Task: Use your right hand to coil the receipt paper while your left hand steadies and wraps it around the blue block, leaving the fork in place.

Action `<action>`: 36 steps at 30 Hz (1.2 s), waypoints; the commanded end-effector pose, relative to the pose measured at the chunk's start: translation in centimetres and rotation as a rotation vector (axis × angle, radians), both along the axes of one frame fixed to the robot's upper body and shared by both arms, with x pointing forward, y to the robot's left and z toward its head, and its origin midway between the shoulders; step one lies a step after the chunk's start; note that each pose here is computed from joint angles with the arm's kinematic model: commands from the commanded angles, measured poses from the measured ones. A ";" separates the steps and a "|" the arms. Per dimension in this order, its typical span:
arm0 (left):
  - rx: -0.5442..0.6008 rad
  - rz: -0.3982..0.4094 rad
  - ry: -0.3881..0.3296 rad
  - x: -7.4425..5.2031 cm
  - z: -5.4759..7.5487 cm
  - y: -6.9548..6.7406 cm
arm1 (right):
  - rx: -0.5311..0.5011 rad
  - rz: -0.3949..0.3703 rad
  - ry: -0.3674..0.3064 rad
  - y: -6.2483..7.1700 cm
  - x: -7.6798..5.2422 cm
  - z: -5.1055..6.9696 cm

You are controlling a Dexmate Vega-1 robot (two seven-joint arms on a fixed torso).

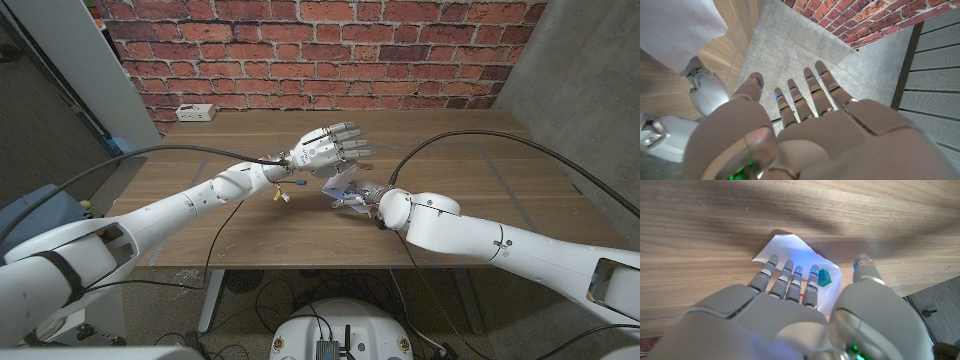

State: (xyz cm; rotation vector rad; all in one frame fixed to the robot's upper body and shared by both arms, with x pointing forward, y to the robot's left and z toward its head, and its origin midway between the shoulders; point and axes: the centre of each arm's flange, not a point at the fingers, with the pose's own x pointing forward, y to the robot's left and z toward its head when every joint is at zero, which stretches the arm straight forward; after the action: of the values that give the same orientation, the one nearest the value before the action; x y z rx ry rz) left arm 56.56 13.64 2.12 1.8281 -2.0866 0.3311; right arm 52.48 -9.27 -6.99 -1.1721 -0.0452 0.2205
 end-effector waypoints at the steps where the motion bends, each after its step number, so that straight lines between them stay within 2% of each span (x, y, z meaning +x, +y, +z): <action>1: -0.091 0.025 -0.063 -1.3 0.9 1.6 | 0.011 -0.056 -0.044 -1.0 -0.1 0.7; 5: -0.144 0.008 -0.037 -1.6 1.2 2.0 | 0.022 -0.072 -0.093 -1.4 -0.8 1.2; 15: -0.159 -0.009 -0.001 -1.8 0.9 2.3 | 0.046 -0.077 -0.218 -2.3 -2.9 2.6; 20: -0.170 -0.014 0.004 -2.0 0.9 2.4 | 0.034 -0.126 -0.245 -2.8 -4.0 3.0; 24: -0.168 -0.017 0.003 -2.2 0.7 2.4 | 0.049 -0.187 -0.243 -3.9 -4.9 2.9; 36: -0.179 -0.033 0.022 -2.5 0.6 2.5 | 0.146 -0.291 -0.338 -7.2 -7.4 2.6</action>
State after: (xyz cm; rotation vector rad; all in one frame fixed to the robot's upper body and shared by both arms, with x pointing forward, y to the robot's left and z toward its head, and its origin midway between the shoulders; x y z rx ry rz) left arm 54.36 16.00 2.85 1.7102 -2.0073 0.4763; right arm 47.37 -13.80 -4.31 -1.1099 -0.1702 -0.1056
